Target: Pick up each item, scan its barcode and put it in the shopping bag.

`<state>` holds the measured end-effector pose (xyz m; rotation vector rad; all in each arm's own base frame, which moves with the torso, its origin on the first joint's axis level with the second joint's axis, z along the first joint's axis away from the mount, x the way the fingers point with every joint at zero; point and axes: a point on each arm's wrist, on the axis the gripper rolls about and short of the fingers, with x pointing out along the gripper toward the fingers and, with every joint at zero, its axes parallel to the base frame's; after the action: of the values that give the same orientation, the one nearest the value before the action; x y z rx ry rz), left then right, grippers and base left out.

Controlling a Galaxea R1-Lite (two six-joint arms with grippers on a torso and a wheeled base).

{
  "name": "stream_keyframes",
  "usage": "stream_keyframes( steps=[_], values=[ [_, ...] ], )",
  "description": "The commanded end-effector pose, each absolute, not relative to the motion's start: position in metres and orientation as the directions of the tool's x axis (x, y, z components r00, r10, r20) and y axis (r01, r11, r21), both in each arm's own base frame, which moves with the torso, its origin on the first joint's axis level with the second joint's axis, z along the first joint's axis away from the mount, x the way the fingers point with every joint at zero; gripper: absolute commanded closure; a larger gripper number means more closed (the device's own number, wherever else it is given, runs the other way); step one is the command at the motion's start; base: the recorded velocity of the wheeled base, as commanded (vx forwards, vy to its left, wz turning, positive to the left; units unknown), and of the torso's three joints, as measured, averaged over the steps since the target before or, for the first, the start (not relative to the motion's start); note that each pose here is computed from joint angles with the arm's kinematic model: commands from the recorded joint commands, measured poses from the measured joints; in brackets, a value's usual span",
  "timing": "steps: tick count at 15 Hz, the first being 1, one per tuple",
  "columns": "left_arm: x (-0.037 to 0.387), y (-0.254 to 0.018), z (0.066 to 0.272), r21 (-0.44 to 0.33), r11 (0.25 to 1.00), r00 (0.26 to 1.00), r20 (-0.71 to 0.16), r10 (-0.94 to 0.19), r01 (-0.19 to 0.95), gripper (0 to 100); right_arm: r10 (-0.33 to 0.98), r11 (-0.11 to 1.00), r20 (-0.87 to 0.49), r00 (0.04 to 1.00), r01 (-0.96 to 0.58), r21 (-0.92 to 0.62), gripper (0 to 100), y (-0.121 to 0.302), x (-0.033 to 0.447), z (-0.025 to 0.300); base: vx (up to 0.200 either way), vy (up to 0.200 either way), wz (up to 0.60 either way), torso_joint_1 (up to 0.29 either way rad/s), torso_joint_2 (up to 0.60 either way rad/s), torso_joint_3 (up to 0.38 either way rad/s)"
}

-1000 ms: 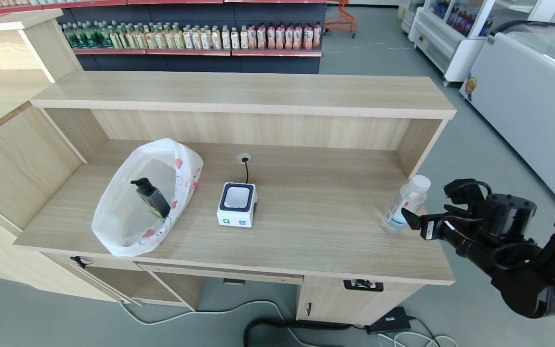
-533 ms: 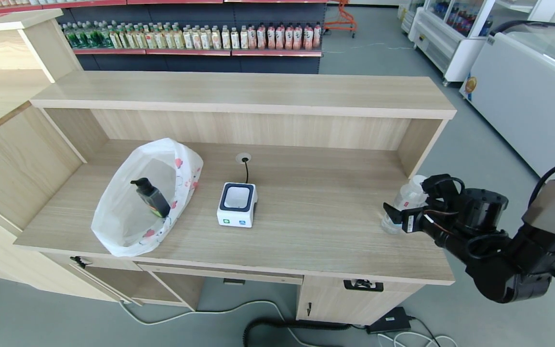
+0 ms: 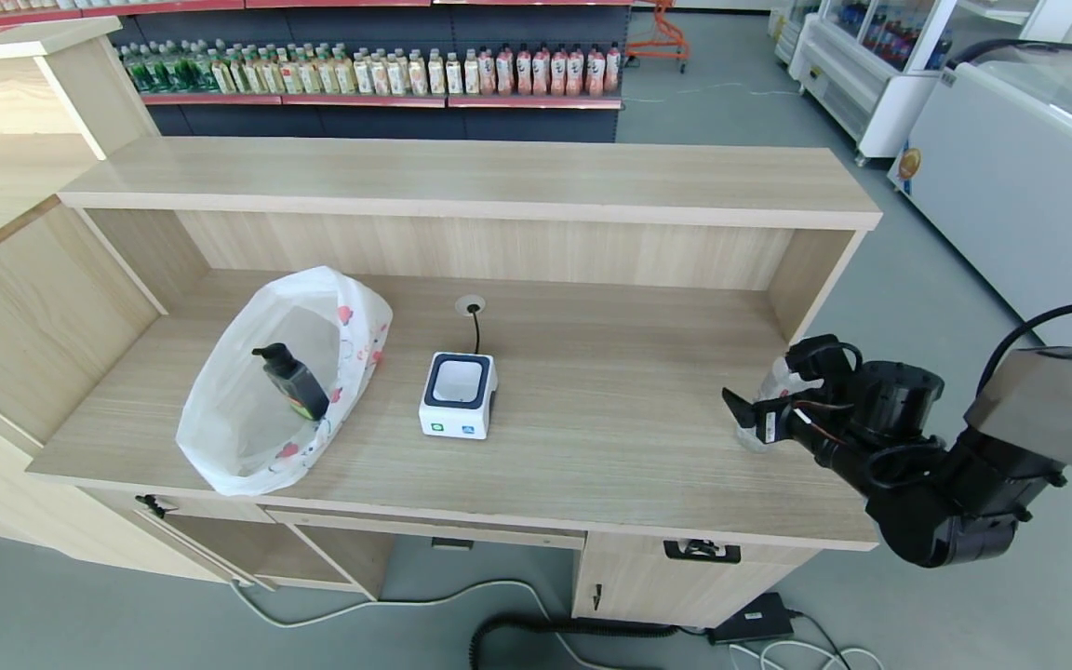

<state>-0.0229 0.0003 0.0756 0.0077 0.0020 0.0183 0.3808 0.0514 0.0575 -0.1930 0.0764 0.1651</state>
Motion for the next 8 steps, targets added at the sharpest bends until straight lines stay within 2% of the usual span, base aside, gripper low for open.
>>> stream_keyframes(
  steps=[1,5,6,8],
  values=[
    [-0.023,0.000,0.076,0.008,1.000,1.000,-0.002,0.018,-0.018,0,0.157,0.967,-0.095,0.983,-0.172,-0.189,0,0.052,0.386,0.051,0.000,0.000,0.00,0.000,0.00,0.000],
    [-0.023,0.000,0.076,0.008,1.000,1.000,-0.002,0.018,-0.018,0,0.188,0.961,-0.093,0.978,-0.203,-0.186,0,0.056,0.396,0.052,0.000,0.000,0.00,0.000,0.00,0.000],
    [-0.023,0.000,0.076,0.008,1.000,1.000,-0.002,0.018,-0.018,0,0.196,0.960,-0.090,0.976,-0.210,-0.186,100,0.057,0.397,0.053,0.000,0.000,0.00,0.000,0.00,0.000],
    [-0.023,0.000,0.076,0.008,1.000,1.000,-0.002,0.018,-0.018,0,0.208,0.958,-0.076,0.975,-0.219,-0.187,100,0.062,0.401,0.057,0.000,0.000,0.00,0.000,0.00,0.000]
  ],
)
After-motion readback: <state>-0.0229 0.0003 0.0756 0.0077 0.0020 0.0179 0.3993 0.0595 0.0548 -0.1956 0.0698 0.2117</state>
